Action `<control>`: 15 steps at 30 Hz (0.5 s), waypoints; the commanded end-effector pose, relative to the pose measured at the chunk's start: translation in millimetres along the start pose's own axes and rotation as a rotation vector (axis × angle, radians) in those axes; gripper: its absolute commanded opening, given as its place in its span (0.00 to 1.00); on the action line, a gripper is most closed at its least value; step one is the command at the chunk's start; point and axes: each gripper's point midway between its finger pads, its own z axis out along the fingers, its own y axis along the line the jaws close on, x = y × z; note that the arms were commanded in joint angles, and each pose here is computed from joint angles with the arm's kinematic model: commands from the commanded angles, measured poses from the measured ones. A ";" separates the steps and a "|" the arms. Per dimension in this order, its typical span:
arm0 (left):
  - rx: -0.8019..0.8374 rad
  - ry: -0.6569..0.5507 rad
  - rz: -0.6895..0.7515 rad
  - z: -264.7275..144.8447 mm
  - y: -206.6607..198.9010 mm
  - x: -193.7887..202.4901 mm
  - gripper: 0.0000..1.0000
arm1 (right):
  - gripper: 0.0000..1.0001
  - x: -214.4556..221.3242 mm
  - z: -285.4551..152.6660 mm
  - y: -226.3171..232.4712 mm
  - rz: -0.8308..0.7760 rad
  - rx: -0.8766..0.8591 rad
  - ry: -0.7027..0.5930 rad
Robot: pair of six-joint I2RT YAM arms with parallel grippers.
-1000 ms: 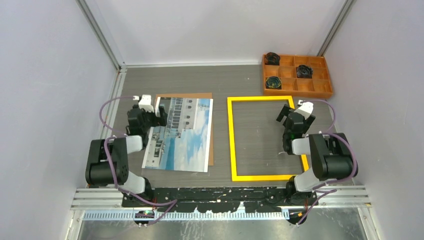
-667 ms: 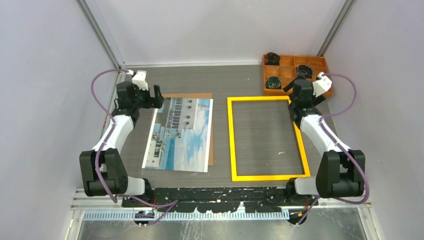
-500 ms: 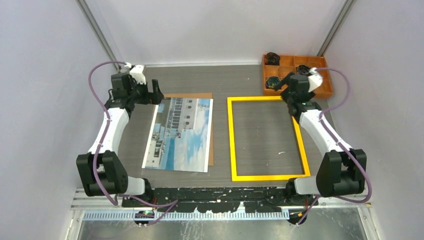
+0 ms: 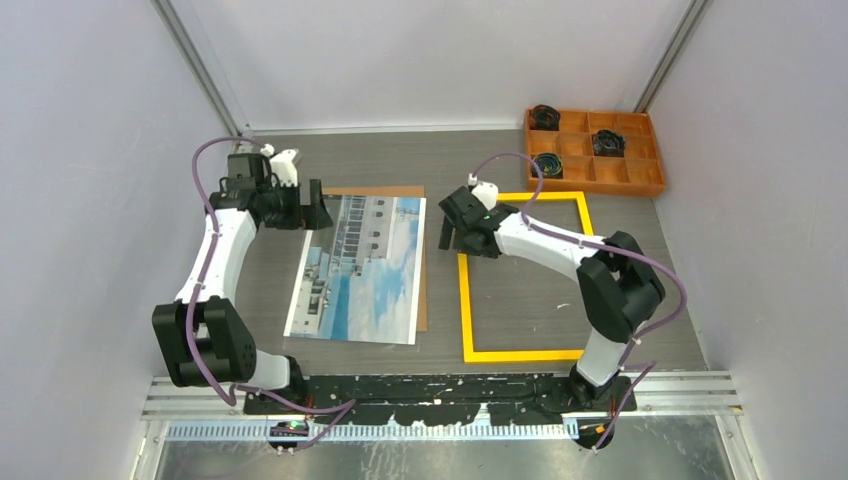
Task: Put the photo into the frame
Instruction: Turn over the photo frame at the center of the board.
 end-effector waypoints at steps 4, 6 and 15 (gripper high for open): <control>0.060 0.034 0.032 -15.3 -13.8 1.9 1.00 | 0.79 19.0 11.0 -1.1 -0.045 0.082 0.017; 0.067 0.043 0.039 -16.8 -15.2 3.8 1.00 | 0.74 29.3 16.7 -2.2 -0.052 0.082 0.031; 0.078 0.123 0.067 -25.4 -24.6 14.8 1.00 | 0.53 68.4 36.7 -11.3 -0.058 0.091 0.101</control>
